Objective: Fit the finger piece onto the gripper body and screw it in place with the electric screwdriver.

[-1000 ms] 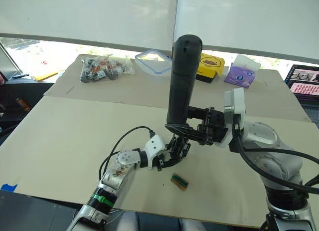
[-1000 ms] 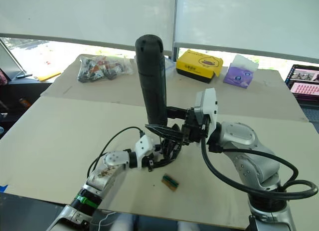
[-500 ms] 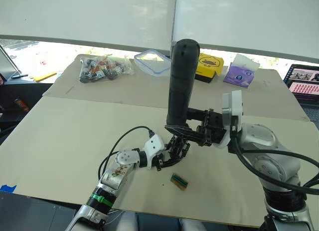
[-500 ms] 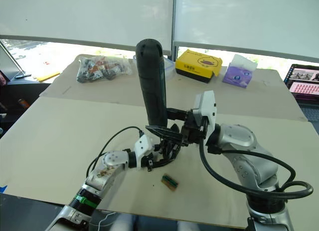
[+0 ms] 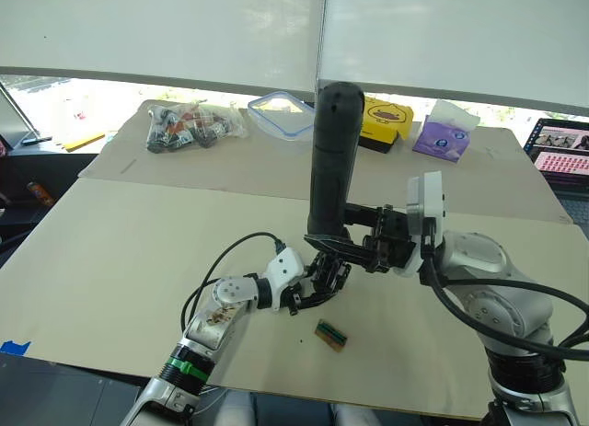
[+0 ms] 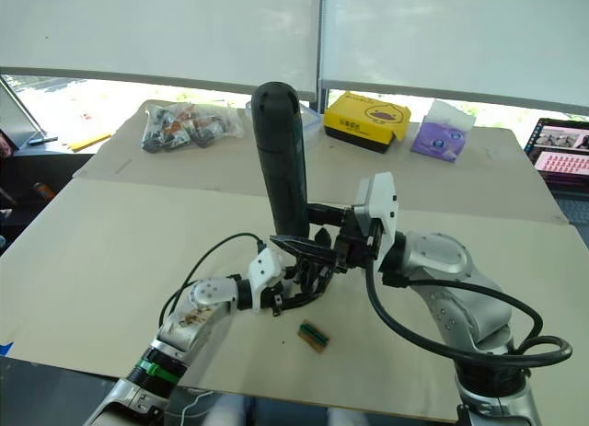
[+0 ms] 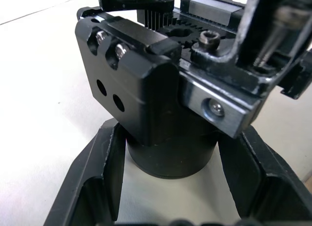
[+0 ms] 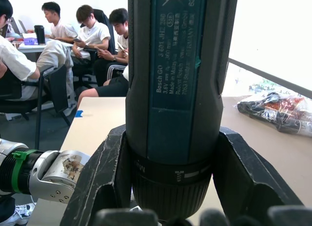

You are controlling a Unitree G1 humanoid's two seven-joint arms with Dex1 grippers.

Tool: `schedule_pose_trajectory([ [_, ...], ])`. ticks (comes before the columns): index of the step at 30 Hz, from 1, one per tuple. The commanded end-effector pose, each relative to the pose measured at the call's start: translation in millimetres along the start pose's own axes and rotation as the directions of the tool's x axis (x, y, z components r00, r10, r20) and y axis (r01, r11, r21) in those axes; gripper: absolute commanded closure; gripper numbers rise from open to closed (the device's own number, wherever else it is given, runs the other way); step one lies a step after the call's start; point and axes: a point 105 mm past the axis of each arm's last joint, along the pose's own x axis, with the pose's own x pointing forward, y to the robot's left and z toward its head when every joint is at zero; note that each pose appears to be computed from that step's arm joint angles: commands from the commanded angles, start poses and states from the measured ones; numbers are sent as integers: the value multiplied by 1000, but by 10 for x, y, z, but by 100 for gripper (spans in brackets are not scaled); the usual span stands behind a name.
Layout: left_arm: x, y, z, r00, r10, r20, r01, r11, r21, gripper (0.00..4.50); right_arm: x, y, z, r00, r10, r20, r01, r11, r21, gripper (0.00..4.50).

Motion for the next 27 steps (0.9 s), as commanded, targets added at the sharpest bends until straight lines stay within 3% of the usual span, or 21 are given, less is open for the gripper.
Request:
schedule_pose_trajectory([
  [1,10,-145,-245,996,-51,-80,45,997,-70,223,6,55,158,998,20,62,-16,998,-63,259],
  [27,9,-155,-261,995,-52,-88,45,996,-78,223,-44,43,-18,999,-13,42,13,1000,-13,259],
])
